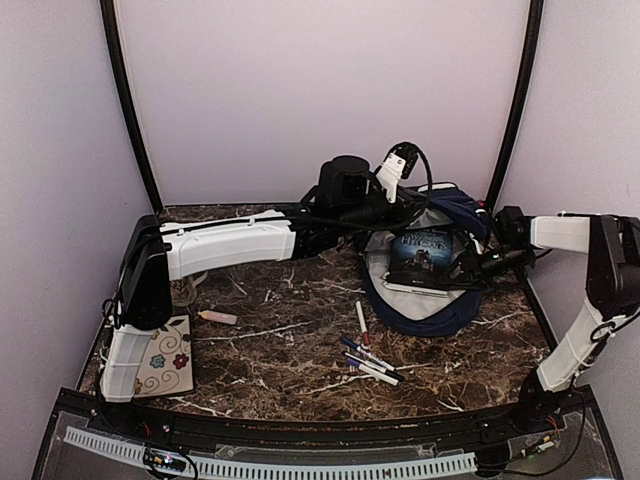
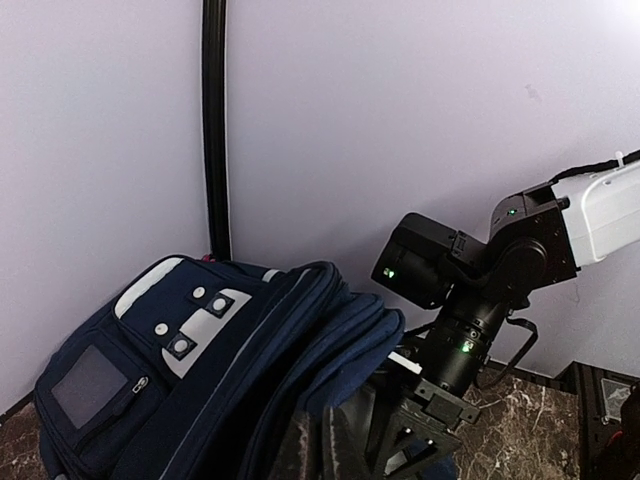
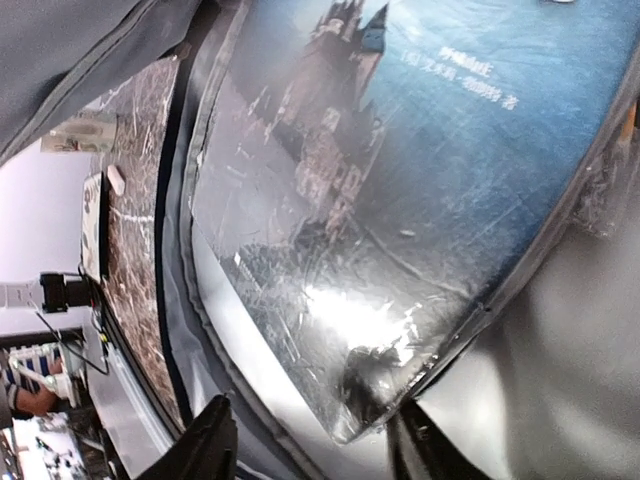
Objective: Pack the student bag
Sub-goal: Place the book in the largest pocket of the bag, then adjust the book in the largest pocket of the bag.
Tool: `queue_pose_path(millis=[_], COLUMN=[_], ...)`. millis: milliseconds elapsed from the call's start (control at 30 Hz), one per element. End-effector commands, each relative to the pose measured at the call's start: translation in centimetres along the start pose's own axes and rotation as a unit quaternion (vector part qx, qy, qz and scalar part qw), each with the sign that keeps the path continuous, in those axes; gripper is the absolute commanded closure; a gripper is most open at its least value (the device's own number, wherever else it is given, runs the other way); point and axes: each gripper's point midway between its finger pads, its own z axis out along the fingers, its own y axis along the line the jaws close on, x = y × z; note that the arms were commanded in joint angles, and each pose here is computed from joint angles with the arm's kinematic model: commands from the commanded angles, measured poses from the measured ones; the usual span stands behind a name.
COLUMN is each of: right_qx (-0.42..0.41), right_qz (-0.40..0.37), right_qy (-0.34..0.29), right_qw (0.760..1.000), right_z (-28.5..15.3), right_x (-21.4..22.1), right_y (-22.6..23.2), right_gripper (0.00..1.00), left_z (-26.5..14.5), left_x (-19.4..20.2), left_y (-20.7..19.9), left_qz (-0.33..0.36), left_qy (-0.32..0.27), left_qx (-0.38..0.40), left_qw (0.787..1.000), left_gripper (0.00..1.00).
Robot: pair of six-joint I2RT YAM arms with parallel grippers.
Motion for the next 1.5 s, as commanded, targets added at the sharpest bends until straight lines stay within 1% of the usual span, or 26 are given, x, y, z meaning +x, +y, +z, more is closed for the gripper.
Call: queue_pose_path(millis=[0, 100, 200, 300, 367, 433, 467, 567, 633, 700, 767, 833, 933, 1000, 1100, 1167, 1333, 1467], right_qx=[0.009, 0.028, 0.052, 0.072, 0.072, 0.048, 0.035, 0.022, 0.03, 0.046, 0.075, 0.122, 0.179, 0.206, 0.232, 0.242, 0.245, 0.268], right_qz=[-0.02, -0.026, -0.046, -0.08, -0.111, -0.146, -0.158, -0.202, -0.236, -0.265, -0.308, -0.358, -0.422, -0.452, -0.482, -0.502, -0.553, -0.572], right_qy=[0.002, 0.008, 0.012, 0.021, 0.036, 0.075, 0.105, 0.143, 0.151, 0.146, 0.125, 0.097, 0.06, 0.047, 0.035, 0.032, 0.059, 0.074], right_qw=[1.0, 0.999, 0.998, 0.994, 0.991, 0.985, 0.981, 0.969, 0.96, 0.952, 0.94, 0.921, 0.886, 0.867, 0.844, 0.83, 0.794, 0.772], right_z=[-0.9, -1.4, -2.1, -2.6, -2.1, -0.9, 0.0, 1.5, 2.2, 2.6, 2.8, 2.9, 2.8, 2.9, 3.2, 3.5, 4.8, 5.6], right_x=[1.0, 1.6, 1.9, 2.1, 2.6, 3.8, 4.9, 6.5, 7.0, 6.9, 5.9, 4.3, 2.0, 0.8, -0.5, -1.0, -0.5, -0.7], right_y=[2.0, 2.1, 2.3, 3.0, 3.8, 5.1, 6.0, 7.8, 8.4, 8.3, 7.8, 7.0, 6.0, 5.4, 5.1, 5.0, 4.7, 3.4], right_gripper=[0.5, 0.36, 0.33, 0.33, 0.33, 0.35, 0.37, 0.4, 0.43, 0.48, 0.55, 0.62, 0.65, 0.64, 0.63, 0.6, 0.51, 0.5], left_z=[-3.9, -3.9, -3.8, -3.9, -4.0, -4.1, -4.1, -4.3, -4.4, -4.5, -4.6, -4.7, -4.8, -4.8, -4.8, -4.8, -4.8, -4.8], left_x=[-10.8, -10.8, -10.9, -11.3, -11.6, -11.9, -12.0, -12.1, -12.0, -12.1, -12.1, -12.4, -12.6, -12.7, -12.8, -12.8, -12.8, -12.6], left_y=[-1.2, -1.1, -1.0, -0.9, -0.9, -1.0, -1.0, -1.2, -1.2, -1.2, -1.1, -1.2, -1.3, -1.3, -1.4, -1.4, -1.4, -1.5], left_qz=[0.001, -0.001, -0.001, -0.002, -0.004, -0.005, -0.006, -0.008, -0.009, -0.008, -0.008, -0.009, -0.013, -0.014, -0.013, -0.012, -0.014, -0.015], left_qy=[-0.13, -0.133, -0.136, -0.141, -0.146, -0.151, -0.152, -0.148, -0.144, -0.144, -0.143, -0.146, -0.149, -0.15, -0.147, -0.146, -0.146, -0.143], left_qx=[0.013, 0.01, 0.007, 0.004, 0.003, 0.008, 0.008, 0.012, 0.013, 0.011, 0.009, 0.01, 0.015, 0.015, 0.016, 0.016, 0.016, 0.018], left_qw=[0.991, 0.991, 0.991, 0.99, 0.989, 0.988, 0.988, 0.989, 0.989, 0.99, 0.99, 0.989, 0.989, 0.989, 0.989, 0.989, 0.989, 0.989], left_gripper=[1.0, 1.0, 1.0, 1.0, 1.0, 1.0, 1.0, 1.0, 1.0, 1.0, 1.0, 1.0, 1.0, 1.0, 1.0, 1.0, 1.0, 1.0])
